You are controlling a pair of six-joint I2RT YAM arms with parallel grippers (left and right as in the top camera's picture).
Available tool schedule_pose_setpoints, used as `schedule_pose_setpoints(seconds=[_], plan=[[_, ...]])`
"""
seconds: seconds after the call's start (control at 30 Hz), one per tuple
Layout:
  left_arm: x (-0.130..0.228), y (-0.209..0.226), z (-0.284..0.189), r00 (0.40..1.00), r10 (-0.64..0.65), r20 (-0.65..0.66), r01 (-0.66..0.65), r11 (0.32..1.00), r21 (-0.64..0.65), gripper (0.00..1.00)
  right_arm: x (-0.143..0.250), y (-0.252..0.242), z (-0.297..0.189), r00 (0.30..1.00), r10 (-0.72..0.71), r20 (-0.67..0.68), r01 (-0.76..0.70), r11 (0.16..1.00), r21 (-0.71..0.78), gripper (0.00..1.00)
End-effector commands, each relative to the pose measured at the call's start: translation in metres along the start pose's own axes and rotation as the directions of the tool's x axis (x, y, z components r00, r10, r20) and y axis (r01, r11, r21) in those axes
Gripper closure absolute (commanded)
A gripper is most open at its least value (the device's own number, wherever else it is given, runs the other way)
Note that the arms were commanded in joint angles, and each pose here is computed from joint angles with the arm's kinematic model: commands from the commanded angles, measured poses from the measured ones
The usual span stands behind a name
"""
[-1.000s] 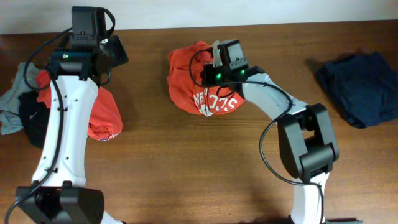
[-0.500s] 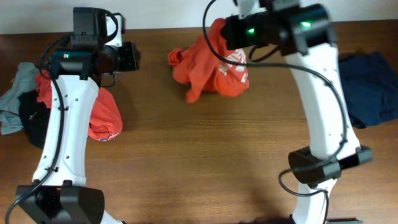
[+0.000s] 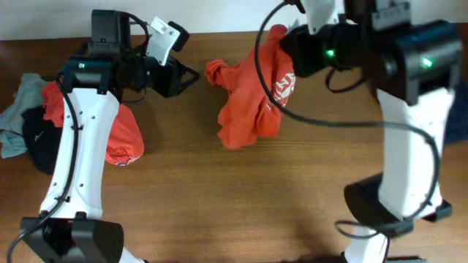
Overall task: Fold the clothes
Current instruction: 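Grasp the red shirt with the right gripper and lift it rightward, then lay the red shirt flat across the table with the right gripper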
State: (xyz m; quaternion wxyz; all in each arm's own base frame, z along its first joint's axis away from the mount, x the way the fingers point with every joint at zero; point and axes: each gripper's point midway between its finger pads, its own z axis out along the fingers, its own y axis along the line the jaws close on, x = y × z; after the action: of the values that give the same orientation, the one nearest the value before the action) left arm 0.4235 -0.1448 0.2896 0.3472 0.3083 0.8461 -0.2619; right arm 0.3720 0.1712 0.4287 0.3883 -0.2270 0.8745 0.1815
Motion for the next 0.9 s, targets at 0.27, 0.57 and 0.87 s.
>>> schedule_pose_setpoints(seconds=[0.27, 0.57, 0.87], plan=[[-0.011, 0.001, 0.003, 0.999, -0.011, 0.043, 0.010, 1.000, 0.021, 0.56, -0.024, -0.047, -0.225, 0.883, -0.124, 0.453, -0.184, 0.796, 0.577, 0.96], [-0.011, 0.044, -0.004, 0.990, -0.127, 0.054, 0.135, 0.972, -0.194, 0.56, -0.026, -0.071, -0.180, 0.928, -0.078, 0.365, -0.134, 0.844, 0.519, 0.96], [0.009, 0.128, -0.069, 0.927, -0.324, 0.187, 0.372, 0.854, -0.364, 0.56, 0.007, -0.064, 0.043, 0.997, 0.056, -0.054, -0.054, 0.997, 0.048, 0.96]])
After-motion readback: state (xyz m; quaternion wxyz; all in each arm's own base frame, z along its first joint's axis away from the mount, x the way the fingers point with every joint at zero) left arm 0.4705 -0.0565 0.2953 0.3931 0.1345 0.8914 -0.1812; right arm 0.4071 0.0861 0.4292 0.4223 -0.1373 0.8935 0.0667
